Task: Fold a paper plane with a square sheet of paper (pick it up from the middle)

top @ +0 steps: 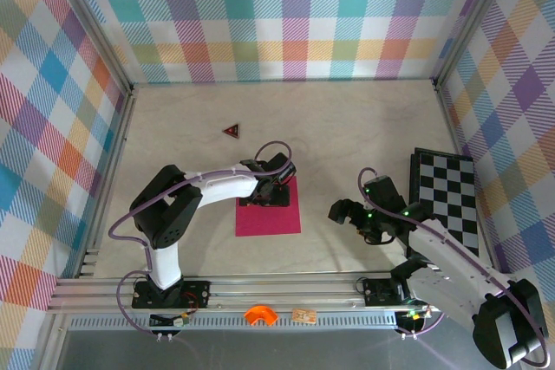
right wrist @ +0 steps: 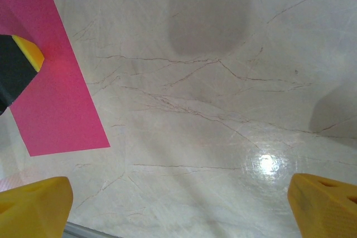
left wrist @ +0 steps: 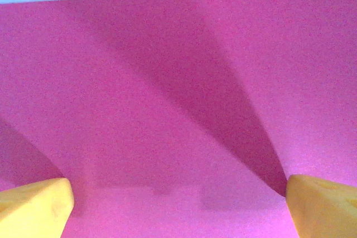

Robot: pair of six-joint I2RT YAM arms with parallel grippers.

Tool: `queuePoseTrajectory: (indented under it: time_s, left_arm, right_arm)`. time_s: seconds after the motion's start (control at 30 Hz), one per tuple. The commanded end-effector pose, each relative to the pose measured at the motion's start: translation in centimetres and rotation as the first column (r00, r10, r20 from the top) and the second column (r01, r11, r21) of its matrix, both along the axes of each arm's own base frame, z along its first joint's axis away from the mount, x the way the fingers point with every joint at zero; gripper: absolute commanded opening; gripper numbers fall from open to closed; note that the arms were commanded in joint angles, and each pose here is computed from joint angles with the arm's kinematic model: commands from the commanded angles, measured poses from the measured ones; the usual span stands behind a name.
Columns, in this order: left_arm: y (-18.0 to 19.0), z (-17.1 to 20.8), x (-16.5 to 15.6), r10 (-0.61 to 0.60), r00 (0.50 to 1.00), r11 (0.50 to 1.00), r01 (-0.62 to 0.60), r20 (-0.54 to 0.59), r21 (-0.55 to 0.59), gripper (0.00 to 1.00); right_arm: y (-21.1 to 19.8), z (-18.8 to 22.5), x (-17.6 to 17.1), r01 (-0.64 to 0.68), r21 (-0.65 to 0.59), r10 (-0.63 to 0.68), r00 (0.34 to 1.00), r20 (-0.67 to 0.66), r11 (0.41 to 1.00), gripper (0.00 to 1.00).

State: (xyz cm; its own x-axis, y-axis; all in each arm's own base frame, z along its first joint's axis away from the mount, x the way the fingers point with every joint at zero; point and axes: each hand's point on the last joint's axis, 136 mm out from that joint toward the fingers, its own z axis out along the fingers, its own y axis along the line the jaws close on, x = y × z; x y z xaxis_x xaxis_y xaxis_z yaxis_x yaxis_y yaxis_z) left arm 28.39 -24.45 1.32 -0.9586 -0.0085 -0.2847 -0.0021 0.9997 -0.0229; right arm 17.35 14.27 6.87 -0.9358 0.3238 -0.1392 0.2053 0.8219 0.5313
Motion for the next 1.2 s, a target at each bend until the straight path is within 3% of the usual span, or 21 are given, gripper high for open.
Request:
queuePoseTrajectory:
  time_s: [0.0,0.43,0.53,0.87,1.17]
  left_arm:
    - [3.0,-6.1,-4.2,0.005,0.982,0.992,0.018,-0.189,0.122,0.95]
    - [2.9,-4.7,-4.2,0.004,0.987,0.994,0.013,-0.158,0.109,0.93]
    - [2.7,-3.4,-3.8,0.008,0.991,0.995,0.006,-0.132,0.103,1.00]
    - [1.7,2.6,-2.3,0.013,1.000,1.000,-0.013,-0.017,0.027,1.00]
    - [0.6,0.5,-3.0,0.000,0.998,1.000,0.001,-0.067,0.014,1.00]
  right_arm:
    - [-0.1,0.5,0.1,0.017,0.001,-0.017,1.000,-0.004,1.000,0.99]
    - [0.0,0.0,0.3,0.024,0.007,-0.024,1.000,-0.010,1.000,0.99]
    - [0.1,0.0,0.3,0.020,0.006,-0.020,1.000,-0.010,1.000,0.99]
    - [0.3,0.2,0.5,0.015,0.014,-0.015,1.000,-0.005,1.000,0.99]
    - [0.3,0.1,0.2,0.018,0.023,-0.017,1.000,-0.018,1.000,0.99]
